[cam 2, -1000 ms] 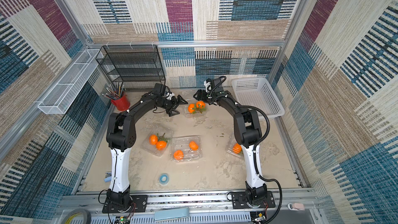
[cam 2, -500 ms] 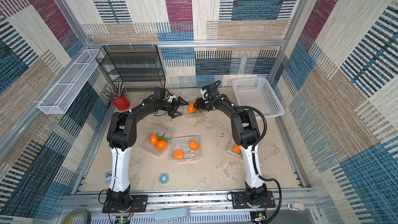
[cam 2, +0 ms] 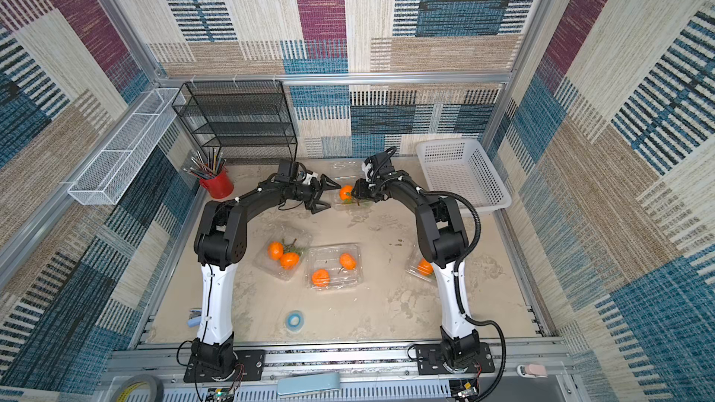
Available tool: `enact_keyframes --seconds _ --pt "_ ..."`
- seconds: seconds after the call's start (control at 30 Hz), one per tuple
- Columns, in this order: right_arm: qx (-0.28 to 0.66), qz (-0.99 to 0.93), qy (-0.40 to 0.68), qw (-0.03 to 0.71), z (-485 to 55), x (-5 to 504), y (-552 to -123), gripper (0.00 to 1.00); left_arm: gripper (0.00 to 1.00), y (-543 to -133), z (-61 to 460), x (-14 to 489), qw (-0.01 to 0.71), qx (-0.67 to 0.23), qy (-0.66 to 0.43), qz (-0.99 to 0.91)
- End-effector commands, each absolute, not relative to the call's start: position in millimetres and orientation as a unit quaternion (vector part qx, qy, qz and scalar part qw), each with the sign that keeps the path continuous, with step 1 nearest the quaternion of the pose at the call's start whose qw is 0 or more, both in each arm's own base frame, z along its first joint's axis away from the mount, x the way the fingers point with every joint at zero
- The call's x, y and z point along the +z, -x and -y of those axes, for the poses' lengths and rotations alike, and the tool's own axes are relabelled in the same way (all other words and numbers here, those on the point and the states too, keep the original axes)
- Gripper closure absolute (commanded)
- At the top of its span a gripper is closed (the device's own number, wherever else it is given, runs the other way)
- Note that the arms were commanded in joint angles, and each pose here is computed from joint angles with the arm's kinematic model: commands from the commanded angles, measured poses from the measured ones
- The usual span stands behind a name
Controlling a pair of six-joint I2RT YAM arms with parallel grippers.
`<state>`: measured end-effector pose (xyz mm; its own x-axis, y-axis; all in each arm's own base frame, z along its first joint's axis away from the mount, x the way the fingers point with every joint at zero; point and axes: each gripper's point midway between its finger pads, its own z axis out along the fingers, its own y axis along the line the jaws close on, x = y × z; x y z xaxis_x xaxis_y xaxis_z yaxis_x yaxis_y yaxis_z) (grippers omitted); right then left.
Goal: Take oranges out of containers
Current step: Pick up the orange from the packing box.
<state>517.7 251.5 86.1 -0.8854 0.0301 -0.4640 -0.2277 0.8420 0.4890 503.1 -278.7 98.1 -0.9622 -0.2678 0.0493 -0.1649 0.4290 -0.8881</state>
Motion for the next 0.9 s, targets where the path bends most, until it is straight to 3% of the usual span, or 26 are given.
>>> enact_keyframes --seconds 0.0,0.57,0.87 --pt "0.260 -0.937 0.058 0.227 -251.5 84.0 -516.1 0.51 0.01 -501.1 284.1 101.5 0.045 -0.530 0.121 -0.838" --pt "0.166 -0.961 0.081 0.204 -246.9 73.7 -506.5 0.56 0.01 -497.6 291.5 108.0 0.043 -0.539 0.115 -0.833" --pt "0.161 -0.960 0.092 0.209 -247.3 89.1 -503.0 0.56 0.01 -495.7 294.3 110.1 0.042 -0.541 0.113 -0.832"
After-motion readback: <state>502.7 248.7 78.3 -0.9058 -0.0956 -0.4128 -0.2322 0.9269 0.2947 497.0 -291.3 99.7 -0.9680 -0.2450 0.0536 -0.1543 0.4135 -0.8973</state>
